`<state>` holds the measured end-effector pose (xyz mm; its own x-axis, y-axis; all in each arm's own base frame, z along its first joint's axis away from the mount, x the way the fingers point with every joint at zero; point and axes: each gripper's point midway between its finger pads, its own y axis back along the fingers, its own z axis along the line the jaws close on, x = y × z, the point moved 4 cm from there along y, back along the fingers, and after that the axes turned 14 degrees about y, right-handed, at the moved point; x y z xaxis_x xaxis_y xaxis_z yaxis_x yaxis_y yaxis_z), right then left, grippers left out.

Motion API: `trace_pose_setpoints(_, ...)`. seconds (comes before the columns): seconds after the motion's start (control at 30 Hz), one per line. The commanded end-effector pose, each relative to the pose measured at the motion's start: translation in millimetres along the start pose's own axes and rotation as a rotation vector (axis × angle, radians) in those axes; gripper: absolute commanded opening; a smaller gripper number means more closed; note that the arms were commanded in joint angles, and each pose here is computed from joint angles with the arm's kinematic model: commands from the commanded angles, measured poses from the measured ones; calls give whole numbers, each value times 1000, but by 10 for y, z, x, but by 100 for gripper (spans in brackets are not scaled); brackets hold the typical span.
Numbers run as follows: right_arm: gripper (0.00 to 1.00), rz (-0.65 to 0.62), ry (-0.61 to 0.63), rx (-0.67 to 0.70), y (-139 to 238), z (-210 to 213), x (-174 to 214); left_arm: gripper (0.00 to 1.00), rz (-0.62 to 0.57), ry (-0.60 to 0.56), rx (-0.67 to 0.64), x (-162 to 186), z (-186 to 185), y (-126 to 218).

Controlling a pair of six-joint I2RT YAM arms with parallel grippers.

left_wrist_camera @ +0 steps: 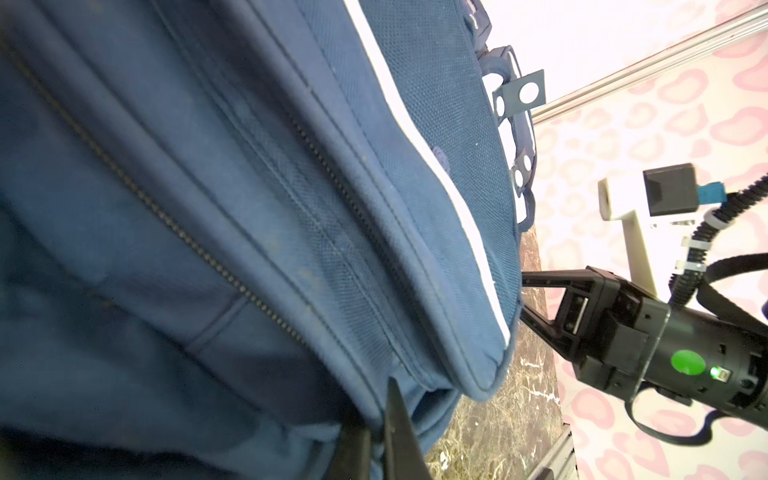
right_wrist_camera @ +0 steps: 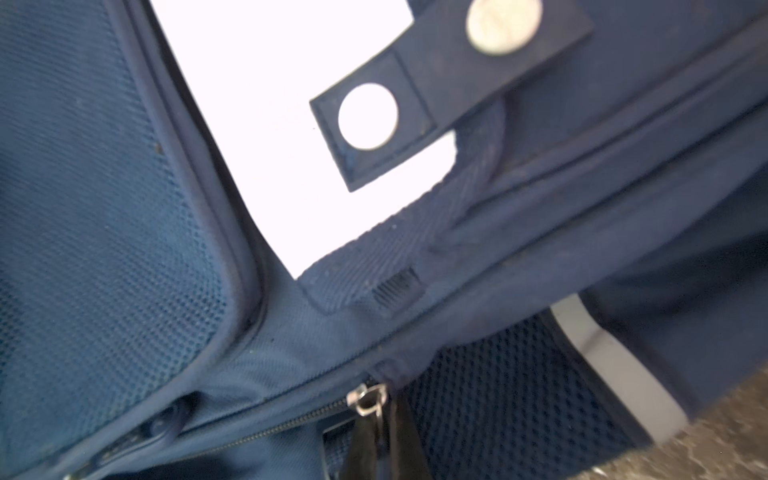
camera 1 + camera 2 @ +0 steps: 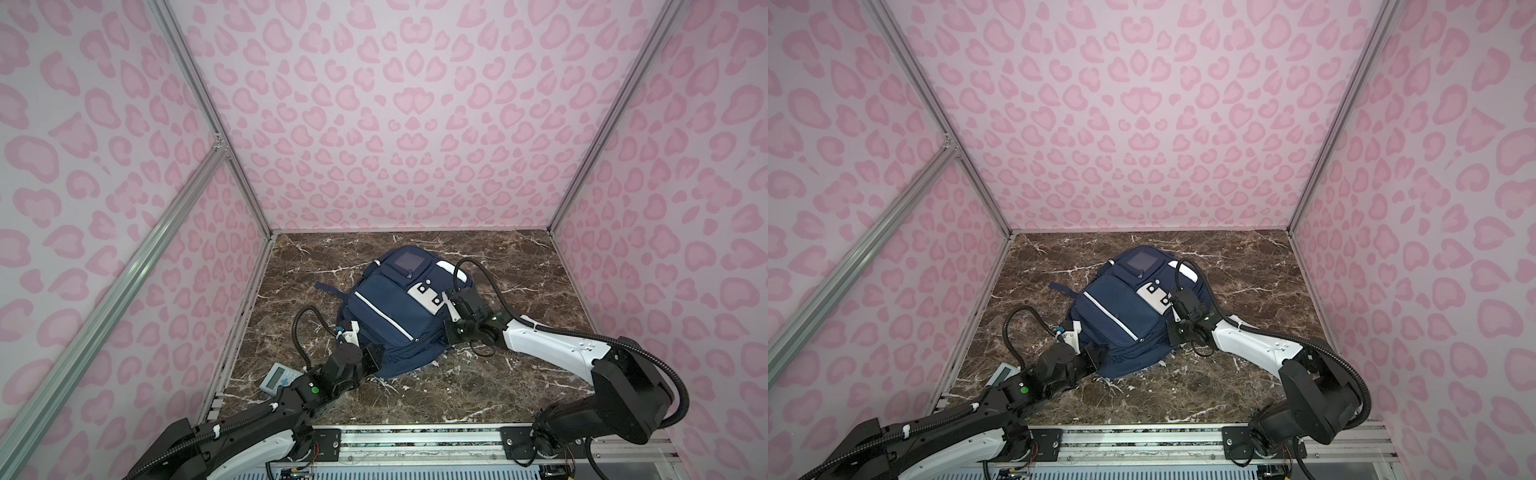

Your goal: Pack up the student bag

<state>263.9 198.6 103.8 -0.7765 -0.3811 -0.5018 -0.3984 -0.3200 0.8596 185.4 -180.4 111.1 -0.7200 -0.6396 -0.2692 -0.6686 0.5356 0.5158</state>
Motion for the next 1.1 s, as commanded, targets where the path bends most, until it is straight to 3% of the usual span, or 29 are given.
trace_pose_setpoints(0.0,0,20,-16,229,45,-367,57,4,-46,-50,-165,-42,347,30)
trace_pose_setpoints(0.07,2,13,-11,213,83,-337,42,3,-46,-60,-162,-54,308,36)
trace_pose_setpoints(0.1,13,6,-13,210,111,-330,33,6,-47,-64,-163,-60,294,44)
trace_pose_setpoints(0.13,30,-5,-20,215,154,-326,23,15,-49,-70,-160,-70,266,56)
trace_pose_setpoints(0.2,52,-37,-28,239,271,-327,-3,38,-45,-82,-142,-83,193,94)
trace_pose_setpoints(0.23,80,-63,-19,239,342,-298,-24,54,-44,-92,-127,-93,144,126)
trace_pose_setpoints(0.27,98,-89,-1,229,411,-253,-48,66,-45,-101,-118,-108,108,165)
trace_pose_setpoints(0.33,99,-138,55,200,518,-131,-98,82,-59,-131,-107,-152,49,263)
trace_pose_setpoints(0.4,98,-201,180,165,590,57,-136,88,-92,-176,-95,-227,-27,383)
trace_pose_setpoints(0.5,91,-291,311,164,678,218,-211,82,-111,-217,-65,-287,-136,505)
trace_pose_setpoints(0.7,87,-422,297,168,731,223,-604,83,-52,-139,34,-182,-262,378)
trace_pose_setpoints(0.87,79,-328,288,41,408,407,-937,78,-109,-215,-89,-291,-262,128)
trace_pose_setpoints(0.93,70,-259,291,-48,244,526,-998,66,-110,-226,-135,-365,-259,2)
trace_pose_setpoints(1.07,53,-97,218,9,-99,364,-905,53,-129,-209,-156,-559,-232,-169)
